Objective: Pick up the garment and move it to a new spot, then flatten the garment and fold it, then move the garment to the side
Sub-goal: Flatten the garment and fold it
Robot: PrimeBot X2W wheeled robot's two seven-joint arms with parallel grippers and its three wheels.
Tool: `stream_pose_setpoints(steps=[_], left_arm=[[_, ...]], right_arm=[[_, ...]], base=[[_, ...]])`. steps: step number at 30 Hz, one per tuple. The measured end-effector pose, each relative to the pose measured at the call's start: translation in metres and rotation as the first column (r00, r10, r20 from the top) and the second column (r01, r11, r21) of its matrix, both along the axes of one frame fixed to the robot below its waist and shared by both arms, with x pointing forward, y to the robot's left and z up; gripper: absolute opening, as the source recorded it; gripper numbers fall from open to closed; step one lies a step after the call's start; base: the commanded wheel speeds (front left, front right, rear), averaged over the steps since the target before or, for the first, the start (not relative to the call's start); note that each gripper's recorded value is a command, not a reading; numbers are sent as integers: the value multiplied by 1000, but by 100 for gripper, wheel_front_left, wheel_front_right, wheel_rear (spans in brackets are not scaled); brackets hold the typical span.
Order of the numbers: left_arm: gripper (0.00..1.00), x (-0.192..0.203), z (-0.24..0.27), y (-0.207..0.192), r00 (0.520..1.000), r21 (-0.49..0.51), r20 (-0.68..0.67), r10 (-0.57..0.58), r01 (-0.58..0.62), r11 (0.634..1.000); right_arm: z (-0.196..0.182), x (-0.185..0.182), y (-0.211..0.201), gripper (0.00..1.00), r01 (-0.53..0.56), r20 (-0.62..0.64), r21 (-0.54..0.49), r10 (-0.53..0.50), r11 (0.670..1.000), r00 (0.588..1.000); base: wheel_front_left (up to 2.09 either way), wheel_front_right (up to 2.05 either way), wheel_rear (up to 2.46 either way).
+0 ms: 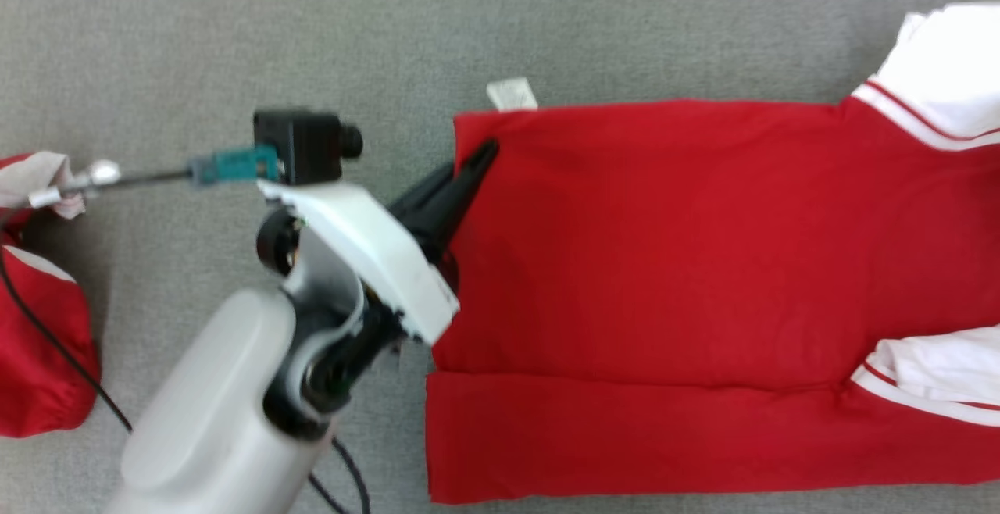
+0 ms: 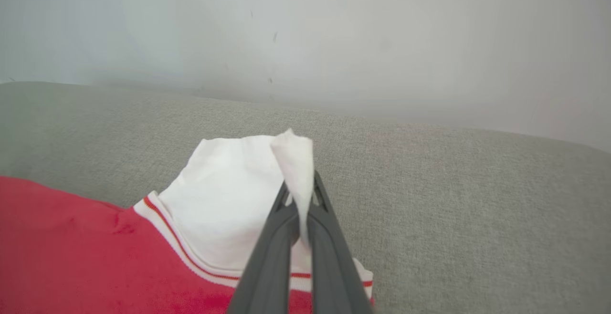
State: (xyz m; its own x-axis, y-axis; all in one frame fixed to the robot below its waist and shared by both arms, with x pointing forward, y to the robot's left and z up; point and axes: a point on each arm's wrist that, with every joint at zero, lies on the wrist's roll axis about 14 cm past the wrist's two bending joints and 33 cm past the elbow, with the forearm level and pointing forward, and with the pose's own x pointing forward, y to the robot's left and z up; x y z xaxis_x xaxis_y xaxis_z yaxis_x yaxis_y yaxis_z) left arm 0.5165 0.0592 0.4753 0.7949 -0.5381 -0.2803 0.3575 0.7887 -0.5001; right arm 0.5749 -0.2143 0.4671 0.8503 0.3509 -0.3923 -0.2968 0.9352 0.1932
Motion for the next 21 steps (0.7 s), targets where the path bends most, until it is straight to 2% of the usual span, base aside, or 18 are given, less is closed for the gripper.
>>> stream_pose_setpoints(steps=[13,21], left_arm=[[0,-67,1,-8,999,-104,-47,17,-22,994],[0,-83,-9,-9,995,-133,-93,34,-46,990]], right_arm=[[-15,-102,-28,0,110,-28,124,-108,986,994],[-31,-131,-35,0,174,-72,159,-164,972,984]], base=[[0,0,0],[0,0,0]])
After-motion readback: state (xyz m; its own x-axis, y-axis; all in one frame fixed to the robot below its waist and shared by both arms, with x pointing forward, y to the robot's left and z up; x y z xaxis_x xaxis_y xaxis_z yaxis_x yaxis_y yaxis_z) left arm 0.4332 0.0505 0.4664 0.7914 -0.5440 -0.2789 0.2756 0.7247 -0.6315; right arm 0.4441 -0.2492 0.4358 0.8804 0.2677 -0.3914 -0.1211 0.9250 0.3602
